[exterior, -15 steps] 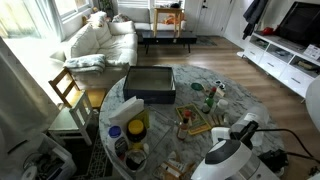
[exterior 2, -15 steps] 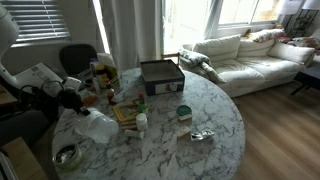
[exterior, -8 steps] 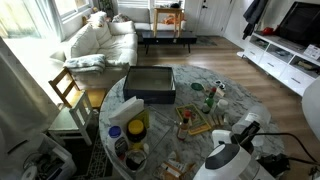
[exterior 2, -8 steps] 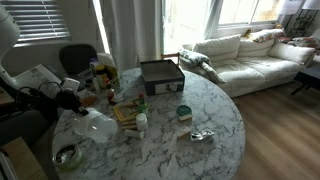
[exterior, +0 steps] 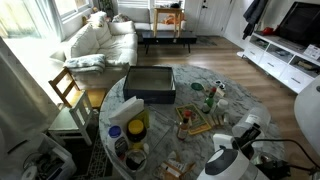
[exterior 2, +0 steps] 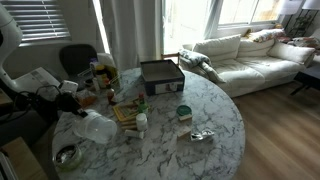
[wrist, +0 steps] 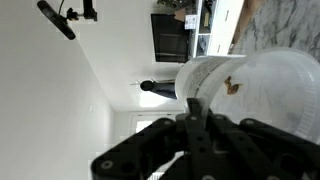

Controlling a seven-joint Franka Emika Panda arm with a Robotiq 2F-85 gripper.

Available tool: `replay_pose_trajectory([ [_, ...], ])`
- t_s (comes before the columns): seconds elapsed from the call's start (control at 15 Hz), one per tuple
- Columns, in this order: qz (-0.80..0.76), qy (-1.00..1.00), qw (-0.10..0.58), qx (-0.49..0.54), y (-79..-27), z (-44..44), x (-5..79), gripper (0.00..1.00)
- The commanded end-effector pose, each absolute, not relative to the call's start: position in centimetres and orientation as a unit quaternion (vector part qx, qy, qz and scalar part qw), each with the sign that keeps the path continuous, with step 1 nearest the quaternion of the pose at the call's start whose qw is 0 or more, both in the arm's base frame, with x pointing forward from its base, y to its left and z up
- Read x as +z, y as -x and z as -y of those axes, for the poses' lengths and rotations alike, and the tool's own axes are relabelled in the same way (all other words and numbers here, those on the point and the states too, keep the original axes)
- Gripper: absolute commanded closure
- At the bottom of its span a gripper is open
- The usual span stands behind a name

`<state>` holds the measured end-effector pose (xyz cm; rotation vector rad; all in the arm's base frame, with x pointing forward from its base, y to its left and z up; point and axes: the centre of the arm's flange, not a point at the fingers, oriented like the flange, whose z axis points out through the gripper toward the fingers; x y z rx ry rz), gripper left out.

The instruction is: Empty the plastic cup into the scoop

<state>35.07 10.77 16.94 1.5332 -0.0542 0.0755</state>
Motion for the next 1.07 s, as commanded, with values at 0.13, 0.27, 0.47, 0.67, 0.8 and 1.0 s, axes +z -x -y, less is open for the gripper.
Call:
replay_pose_trajectory([
  [0.13, 0.03, -0.679, 0.731, 0.06, -35.2, -11.1, 15.9, 0.99],
  [0.27, 0.031, -0.677, 0.732, 0.065, -35.2, -11.1, 15.7, 0.99],
  [0.47, 0.023, -0.67, 0.739, 0.07, -35.3, -11.3, 15.4, 0.99],
  [0.67, 0.019, -0.662, 0.745, 0.077, -35.4, -11.4, 15.2, 0.99],
  [0.8, 0.013, -0.657, 0.749, 0.081, -35.3, -11.5, 14.9, 0.99],
  [1.0, 0.007, -0.65, 0.756, 0.084, -35.3, -11.5, 14.6, 0.99],
])
